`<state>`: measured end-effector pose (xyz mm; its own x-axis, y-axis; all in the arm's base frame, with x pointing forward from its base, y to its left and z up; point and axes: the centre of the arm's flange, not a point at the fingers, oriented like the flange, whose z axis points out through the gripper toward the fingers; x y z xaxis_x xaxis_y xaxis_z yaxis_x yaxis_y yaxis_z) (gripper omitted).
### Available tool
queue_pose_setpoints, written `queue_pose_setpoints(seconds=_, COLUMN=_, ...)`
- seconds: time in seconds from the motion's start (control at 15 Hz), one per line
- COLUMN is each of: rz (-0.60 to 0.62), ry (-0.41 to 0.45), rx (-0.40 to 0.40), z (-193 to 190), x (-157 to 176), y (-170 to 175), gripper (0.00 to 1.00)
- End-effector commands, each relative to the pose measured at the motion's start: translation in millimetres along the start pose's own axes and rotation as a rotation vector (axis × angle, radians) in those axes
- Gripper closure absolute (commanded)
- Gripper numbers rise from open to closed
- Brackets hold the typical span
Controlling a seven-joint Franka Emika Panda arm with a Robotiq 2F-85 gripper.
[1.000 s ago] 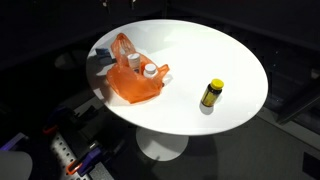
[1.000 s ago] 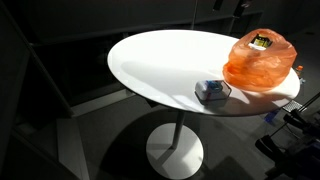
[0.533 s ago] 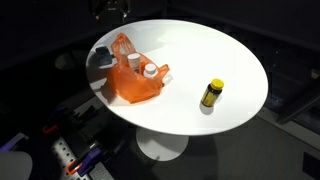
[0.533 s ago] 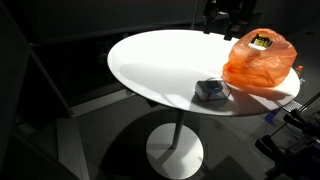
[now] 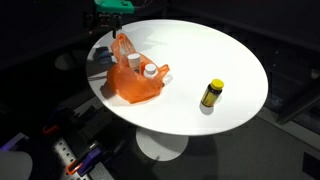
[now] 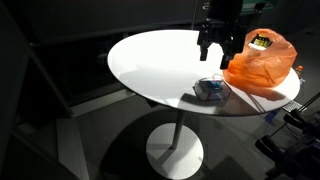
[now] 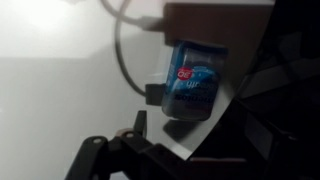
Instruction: Pick up the blue box from the table and put it in the plastic bag
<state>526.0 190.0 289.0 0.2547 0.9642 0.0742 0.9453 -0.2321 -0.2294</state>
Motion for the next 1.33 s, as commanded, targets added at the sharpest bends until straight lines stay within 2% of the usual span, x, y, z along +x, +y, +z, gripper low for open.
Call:
queue_pose_setpoints(seconds=0.0, rz=0.008, ry=-0.074, rx=0.000, z=16.3, x=11.8, y=-3.5, gripper=0.00)
queue_pose_setpoints(seconds=0.27, rz=-0.001, ry=-0.151, rx=-0.002, z=34.7, x=18.3, y=-13.6, gripper=0.00)
queue_pose_setpoints(seconds=0.6, rz=-0.012, ry=-0.208, rx=-0.004, z=49.3, x=23.5, y=-21.9, gripper=0.00)
queue_pose_setpoints(seconds=1.27, rz=0.019, ry=-0.263, rx=-0.025, z=66.4, x=17.4, y=-16.4, gripper=0.00)
